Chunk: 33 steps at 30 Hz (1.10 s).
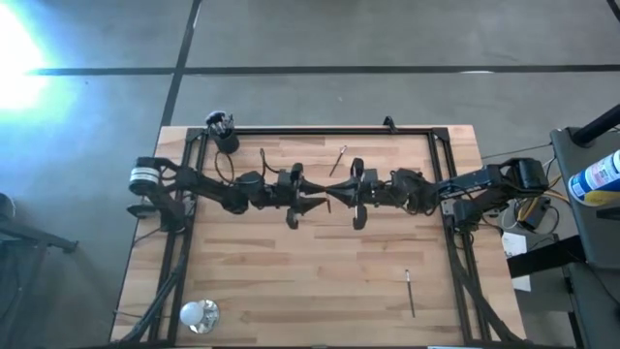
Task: Put items in baskets/containers
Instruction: Put the black eyeshadow brush into the black pen holder
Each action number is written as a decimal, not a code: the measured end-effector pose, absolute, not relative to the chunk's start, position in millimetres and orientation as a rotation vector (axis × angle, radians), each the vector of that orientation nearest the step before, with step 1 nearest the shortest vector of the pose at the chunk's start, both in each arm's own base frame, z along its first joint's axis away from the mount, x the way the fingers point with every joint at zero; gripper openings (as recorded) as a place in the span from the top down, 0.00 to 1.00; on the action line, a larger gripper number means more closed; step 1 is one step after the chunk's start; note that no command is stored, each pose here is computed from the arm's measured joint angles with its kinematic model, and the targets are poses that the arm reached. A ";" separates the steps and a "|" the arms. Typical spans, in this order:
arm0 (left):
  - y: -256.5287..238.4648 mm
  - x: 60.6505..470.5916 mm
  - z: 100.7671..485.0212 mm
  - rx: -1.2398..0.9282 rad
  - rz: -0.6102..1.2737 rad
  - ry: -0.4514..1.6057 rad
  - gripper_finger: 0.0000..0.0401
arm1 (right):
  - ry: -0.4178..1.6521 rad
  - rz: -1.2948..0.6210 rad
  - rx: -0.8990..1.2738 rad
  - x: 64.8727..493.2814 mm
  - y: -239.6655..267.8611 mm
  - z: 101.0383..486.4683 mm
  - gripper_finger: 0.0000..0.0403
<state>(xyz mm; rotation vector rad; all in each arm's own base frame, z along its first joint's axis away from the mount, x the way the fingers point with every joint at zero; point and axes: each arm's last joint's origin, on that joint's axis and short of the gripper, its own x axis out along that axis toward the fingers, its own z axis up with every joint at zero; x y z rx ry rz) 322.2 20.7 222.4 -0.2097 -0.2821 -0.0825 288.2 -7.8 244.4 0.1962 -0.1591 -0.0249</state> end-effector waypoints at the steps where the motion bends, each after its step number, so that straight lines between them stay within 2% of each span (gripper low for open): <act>1: 20.6 323.5 223.7 -0.207 -0.089 -0.279 0.64 | -0.160 -0.022 0.196 288.2 -7.8 244.5 0.98; 7: 21.7 334.4 227.2 -0.212 -0.089 -0.210 0.64 | -0.177 -0.002 0.175 287.9 -7.2 246.6 0.98; 10: 21.3 337.2 233.8 -0.201 -0.110 -0.233 0.68 | -0.176 -0.002 0.175 287.9 -7.2 246.5 0.98; 13: 21.2 338.7 236.5 -0.199 -0.117 -0.239 0.77 | -0.176 -0.003 0.168 287.9 -7.2 246.5 0.98; 17: 21.8 338.0 236.7 -0.192 -0.116 -0.240 0.95 | -0.176 -0.014 0.178 287.9 -7.6 246.3 0.98; 18: 21.9 337.8 236.5 -0.192 -0.113 -0.239 0.96 | -0.175 -0.014 0.177 287.9 -7.6 246.3 0.98; 22: 24.0 333.8 237.1 -0.179 -0.100 -0.230 0.96 | -0.177 -0.016 0.170 287.6 -7.7 246.9 0.94; 28: 40.3 308.7 239.3 -0.146 0.003 -0.234 0.96 | -0.191 -0.015 0.159 283.1 -7.6 250.5 0.81; 33: 71.5 278.7 234.5 -0.123 0.202 -0.185 0.96 | -0.199 -0.017 0.129 275.1 -7.4 252.3 0.74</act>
